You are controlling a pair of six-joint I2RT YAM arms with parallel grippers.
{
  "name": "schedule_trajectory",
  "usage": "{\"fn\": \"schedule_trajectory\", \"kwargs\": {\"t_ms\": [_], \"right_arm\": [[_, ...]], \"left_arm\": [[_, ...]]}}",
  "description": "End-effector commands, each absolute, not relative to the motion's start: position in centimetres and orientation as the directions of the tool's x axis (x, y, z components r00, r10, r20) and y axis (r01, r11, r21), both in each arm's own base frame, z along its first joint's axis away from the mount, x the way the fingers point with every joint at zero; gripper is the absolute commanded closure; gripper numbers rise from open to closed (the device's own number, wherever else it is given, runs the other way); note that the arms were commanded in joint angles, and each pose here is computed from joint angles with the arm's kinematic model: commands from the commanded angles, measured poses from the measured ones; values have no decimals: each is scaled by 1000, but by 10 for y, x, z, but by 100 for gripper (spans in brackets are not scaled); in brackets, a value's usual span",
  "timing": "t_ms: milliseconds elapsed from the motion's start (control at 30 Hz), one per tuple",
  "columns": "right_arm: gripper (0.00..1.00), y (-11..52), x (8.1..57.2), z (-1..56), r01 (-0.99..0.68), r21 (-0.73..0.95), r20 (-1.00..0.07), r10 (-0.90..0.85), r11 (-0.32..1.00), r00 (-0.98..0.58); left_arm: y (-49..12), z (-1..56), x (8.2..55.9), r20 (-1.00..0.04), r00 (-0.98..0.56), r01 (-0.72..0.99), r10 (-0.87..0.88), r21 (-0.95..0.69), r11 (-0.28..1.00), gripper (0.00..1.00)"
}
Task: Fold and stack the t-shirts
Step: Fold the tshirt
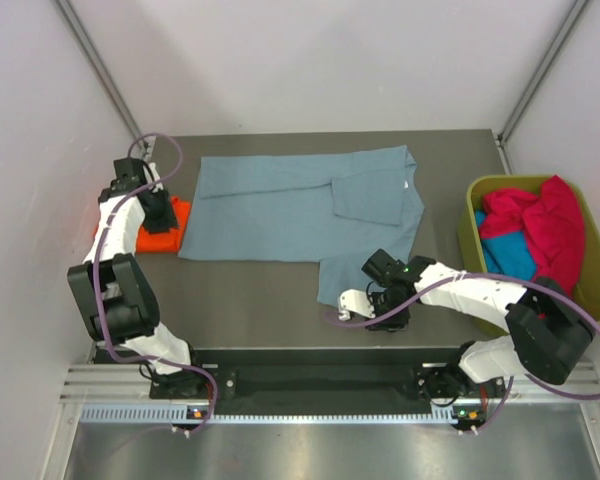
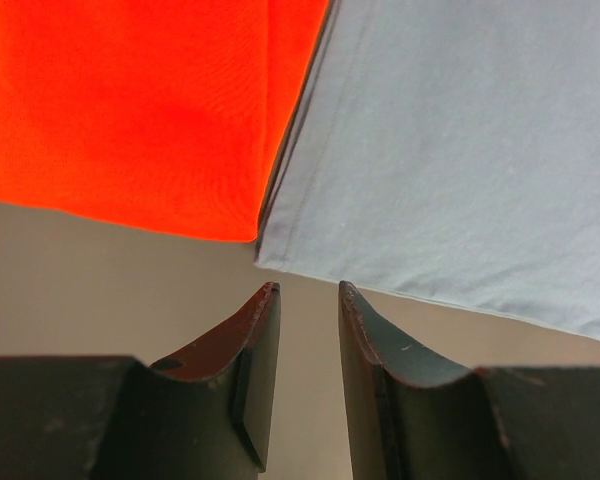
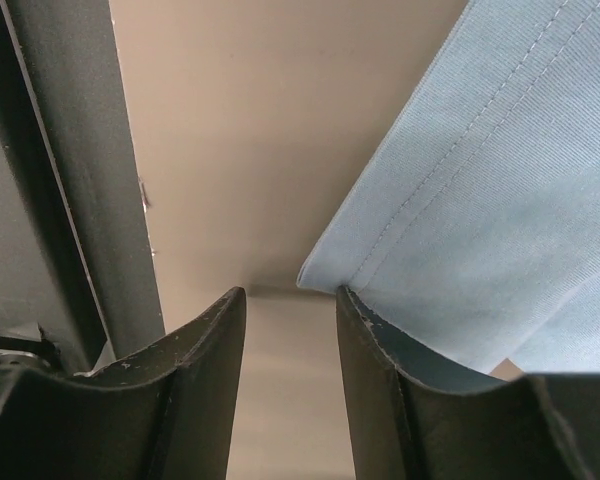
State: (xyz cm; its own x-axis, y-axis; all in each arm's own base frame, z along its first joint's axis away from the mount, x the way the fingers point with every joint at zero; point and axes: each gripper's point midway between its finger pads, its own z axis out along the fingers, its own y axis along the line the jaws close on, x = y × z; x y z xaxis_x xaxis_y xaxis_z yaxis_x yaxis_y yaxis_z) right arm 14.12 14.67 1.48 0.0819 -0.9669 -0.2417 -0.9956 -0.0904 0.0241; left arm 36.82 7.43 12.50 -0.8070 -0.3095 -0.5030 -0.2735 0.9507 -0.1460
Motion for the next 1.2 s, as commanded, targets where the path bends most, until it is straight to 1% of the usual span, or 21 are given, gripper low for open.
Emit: {"fn": "schedule_trajectory", "kwargs": {"t_ms": [0,200,300,533,733,900,1167], "right_arm": [[58,160,149,14,-992,-24,-280,-952,-124,126],[59,161,150,13,-992,-25,-281,-952,-121,123],[61,158,153,23,-993,-32,-259,-959,-111,116],[62,158,151,42,-994,-44,-280,-954,-95,104],[62,164,155,38,-993,-53,-295,-949,-101,112],[62,172,152,28,-994,-18,-314,-943,-107,107],[62,177,150,11,-992,25,-303,-947,-122,108]], "left_arm": [[76,125,356,-481,-798,-310,-363,-189,932,65],[79,126,354,-481,-790,-322,-381,-203,925,65],[79,129,355,-483,-787,-321,-383,-209,924,65],[80,125,353,-477,-790,-325,-386,-209,922,65],[79,124,352,-474,-789,-330,-391,-210,920,65],[81,123,354,-471,-790,-336,-393,-204,920,65],[83,120,354,-460,-795,-344,-395,-194,919,66]]}}
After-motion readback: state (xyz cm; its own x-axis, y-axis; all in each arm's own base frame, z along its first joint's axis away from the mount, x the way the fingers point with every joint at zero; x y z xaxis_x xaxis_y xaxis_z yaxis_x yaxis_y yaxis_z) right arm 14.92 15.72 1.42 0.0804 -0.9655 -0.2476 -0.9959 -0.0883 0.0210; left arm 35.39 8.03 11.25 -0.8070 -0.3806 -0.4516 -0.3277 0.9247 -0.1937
